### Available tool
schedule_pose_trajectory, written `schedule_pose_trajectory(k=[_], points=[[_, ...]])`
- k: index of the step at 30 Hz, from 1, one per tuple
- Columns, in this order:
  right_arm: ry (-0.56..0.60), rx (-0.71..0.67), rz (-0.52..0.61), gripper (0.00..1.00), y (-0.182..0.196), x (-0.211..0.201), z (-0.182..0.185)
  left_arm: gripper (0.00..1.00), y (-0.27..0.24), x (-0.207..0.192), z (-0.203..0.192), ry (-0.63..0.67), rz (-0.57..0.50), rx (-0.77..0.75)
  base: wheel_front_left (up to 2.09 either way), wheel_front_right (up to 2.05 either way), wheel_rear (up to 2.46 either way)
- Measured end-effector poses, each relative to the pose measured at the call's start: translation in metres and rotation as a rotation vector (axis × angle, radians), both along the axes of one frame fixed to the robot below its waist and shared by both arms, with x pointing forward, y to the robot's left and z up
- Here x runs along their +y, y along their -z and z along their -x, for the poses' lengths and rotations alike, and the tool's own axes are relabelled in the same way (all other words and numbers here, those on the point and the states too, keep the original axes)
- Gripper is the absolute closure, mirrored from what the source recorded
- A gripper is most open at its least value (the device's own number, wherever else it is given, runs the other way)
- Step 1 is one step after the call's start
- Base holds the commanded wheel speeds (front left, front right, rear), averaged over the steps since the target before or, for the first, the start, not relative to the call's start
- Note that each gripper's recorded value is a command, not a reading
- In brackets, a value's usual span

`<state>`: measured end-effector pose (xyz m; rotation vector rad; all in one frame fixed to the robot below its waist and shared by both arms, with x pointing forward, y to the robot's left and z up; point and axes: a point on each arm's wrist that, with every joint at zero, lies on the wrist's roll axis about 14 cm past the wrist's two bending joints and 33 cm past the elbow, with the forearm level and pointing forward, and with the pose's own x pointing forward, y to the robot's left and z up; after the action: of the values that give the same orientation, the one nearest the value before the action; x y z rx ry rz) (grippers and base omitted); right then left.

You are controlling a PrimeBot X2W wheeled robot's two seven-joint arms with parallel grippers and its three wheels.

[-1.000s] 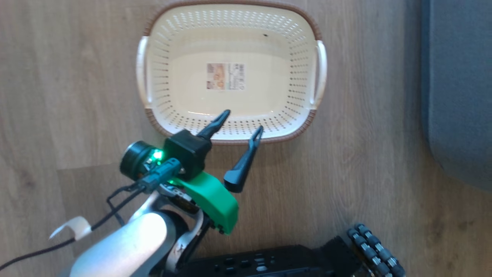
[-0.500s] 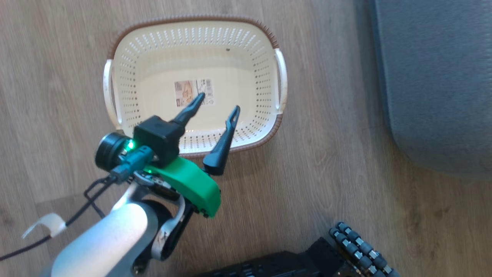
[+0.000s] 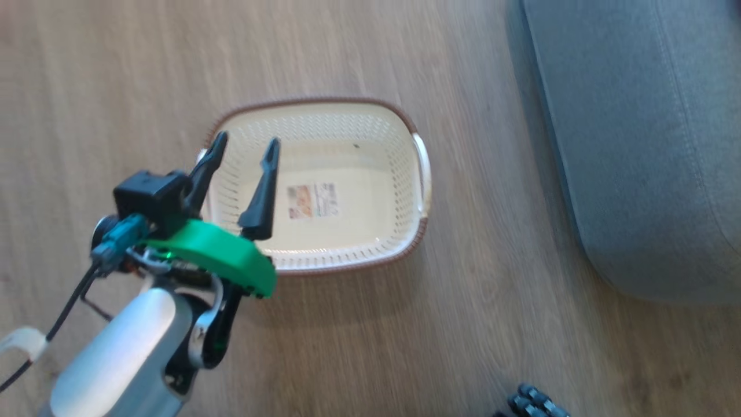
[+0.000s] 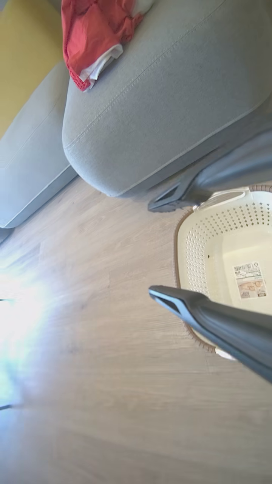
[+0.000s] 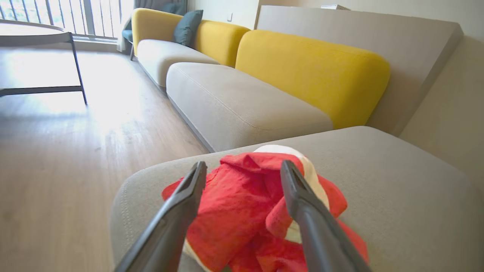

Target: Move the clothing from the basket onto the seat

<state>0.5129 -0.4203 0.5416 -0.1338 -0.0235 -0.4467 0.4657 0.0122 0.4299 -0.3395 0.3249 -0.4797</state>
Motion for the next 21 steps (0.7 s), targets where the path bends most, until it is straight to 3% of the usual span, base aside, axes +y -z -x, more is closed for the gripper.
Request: schedule_pose_trajectory(k=[13, 21], points=[[-0.323, -0.075, -0.193, 0.0, 0.011, 0.154, 0.046, 0.0, -0.023, 0.136, 0.031, -0.383, -0.122, -0.086, 0.0, 0.0, 0.0], [-0.446, -0.051, -0.173, 0.0, 0.012, 0.208, 0.07, 0.0, -0.039, 0.178, 0.061, -0.488, -0.174, -0.134, 0.0, 0.0, 0.0]])
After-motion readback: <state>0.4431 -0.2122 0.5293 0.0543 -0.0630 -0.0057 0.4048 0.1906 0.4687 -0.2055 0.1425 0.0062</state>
